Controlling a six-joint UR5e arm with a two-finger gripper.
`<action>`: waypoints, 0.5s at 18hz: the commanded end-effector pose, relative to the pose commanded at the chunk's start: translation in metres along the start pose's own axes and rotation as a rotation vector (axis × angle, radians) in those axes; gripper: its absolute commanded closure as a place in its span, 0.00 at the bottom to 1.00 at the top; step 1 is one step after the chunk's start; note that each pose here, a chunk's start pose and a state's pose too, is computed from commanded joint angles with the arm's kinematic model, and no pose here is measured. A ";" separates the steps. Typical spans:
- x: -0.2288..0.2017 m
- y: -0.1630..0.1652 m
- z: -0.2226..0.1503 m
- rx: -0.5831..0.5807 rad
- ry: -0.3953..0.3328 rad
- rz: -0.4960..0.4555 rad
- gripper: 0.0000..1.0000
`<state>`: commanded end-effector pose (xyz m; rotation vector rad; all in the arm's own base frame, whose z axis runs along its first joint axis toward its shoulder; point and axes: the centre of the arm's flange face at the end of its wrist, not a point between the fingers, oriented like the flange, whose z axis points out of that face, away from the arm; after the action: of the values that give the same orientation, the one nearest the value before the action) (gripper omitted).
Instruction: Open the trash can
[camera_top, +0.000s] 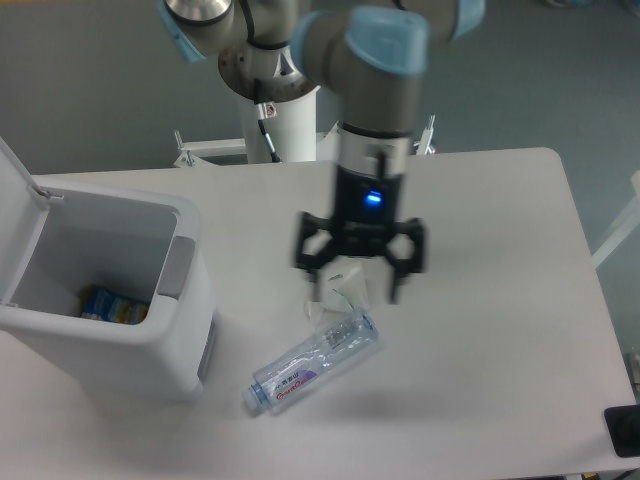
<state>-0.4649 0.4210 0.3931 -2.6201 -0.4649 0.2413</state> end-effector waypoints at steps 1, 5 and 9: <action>-0.016 0.009 0.012 -0.023 -0.001 0.041 0.00; -0.055 0.026 0.036 -0.187 -0.097 0.234 0.00; -0.052 0.031 0.040 -0.248 -0.069 0.291 0.00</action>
<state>-0.5139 0.3928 0.3474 -2.9272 -0.1389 0.3909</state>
